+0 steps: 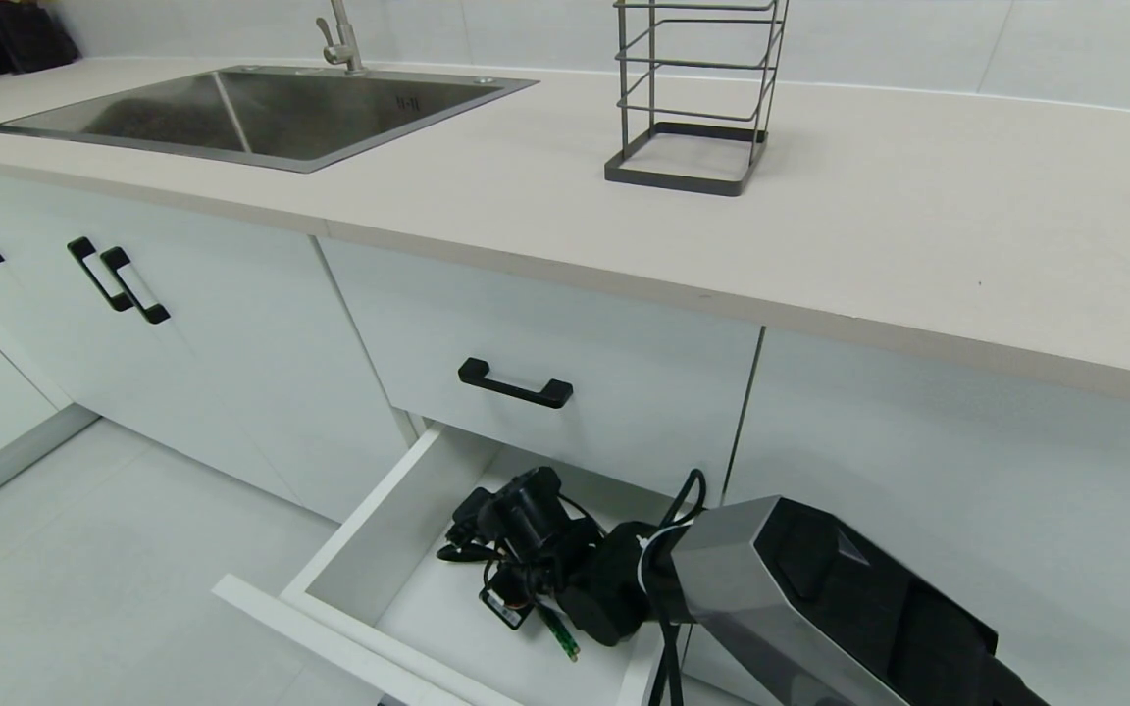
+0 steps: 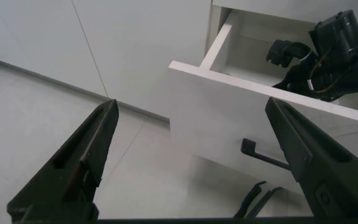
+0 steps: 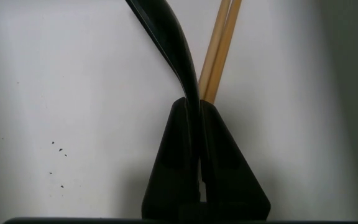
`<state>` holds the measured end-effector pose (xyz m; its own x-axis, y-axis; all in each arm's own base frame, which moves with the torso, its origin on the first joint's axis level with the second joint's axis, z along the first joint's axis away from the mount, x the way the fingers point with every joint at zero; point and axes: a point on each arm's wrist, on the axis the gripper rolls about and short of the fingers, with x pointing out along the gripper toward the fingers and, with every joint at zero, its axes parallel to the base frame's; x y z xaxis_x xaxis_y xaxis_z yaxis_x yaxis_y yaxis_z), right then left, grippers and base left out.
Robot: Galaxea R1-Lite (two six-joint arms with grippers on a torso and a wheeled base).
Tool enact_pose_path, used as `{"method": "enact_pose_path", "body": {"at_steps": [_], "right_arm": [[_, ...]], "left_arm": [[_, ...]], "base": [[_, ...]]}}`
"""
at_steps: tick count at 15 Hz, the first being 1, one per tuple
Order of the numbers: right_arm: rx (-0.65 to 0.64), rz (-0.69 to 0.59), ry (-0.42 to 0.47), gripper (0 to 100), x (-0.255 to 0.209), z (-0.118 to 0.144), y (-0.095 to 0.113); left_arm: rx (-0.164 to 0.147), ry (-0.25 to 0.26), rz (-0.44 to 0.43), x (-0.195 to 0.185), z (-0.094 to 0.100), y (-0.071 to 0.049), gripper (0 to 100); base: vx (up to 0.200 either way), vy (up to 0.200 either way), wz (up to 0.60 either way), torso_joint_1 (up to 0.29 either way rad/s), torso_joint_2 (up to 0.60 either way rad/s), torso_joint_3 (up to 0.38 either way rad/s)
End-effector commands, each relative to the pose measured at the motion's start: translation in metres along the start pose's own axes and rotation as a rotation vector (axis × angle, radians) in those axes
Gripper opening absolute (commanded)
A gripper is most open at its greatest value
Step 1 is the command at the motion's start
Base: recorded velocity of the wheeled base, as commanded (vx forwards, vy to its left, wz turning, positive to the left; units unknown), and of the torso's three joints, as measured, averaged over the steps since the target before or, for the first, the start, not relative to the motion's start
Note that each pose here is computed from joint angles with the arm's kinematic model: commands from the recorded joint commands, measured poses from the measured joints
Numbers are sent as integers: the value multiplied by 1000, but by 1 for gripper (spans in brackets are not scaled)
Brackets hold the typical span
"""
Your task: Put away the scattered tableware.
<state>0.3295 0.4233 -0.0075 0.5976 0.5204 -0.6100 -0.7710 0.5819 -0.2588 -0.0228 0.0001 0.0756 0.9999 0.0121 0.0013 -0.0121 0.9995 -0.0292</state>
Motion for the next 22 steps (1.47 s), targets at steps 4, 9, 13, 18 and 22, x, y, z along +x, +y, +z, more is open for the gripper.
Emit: {"method": "enact_pose_path", "body": {"at_steps": [4, 9, 13, 18, 22], "right_arm": [[-4, 5, 24, 0, 6, -9, 3], [-6, 8, 39, 0, 11, -15, 5], [-9, 8, 37, 100, 11, -15, 5], [-18, 4, -70, 100, -26, 30, 3], [-25, 16, -141, 100, -67, 62, 7]], "left_arm": [[0, 0, 0, 0, 0, 0, 100], [0, 0, 2, 0, 0, 0, 100], [-2, 0, 0, 0, 0, 0, 100], [-2, 0, 0, 0, 0, 0, 100], [0, 0, 0, 0, 0, 0, 100]], "base": [[0, 0, 0, 0, 0, 0], [0, 0, 0, 0, 0, 0], [0, 0, 0, 0, 0, 0], [0, 0, 0, 0, 0, 0], [0, 0, 0, 0, 0, 0]]}}
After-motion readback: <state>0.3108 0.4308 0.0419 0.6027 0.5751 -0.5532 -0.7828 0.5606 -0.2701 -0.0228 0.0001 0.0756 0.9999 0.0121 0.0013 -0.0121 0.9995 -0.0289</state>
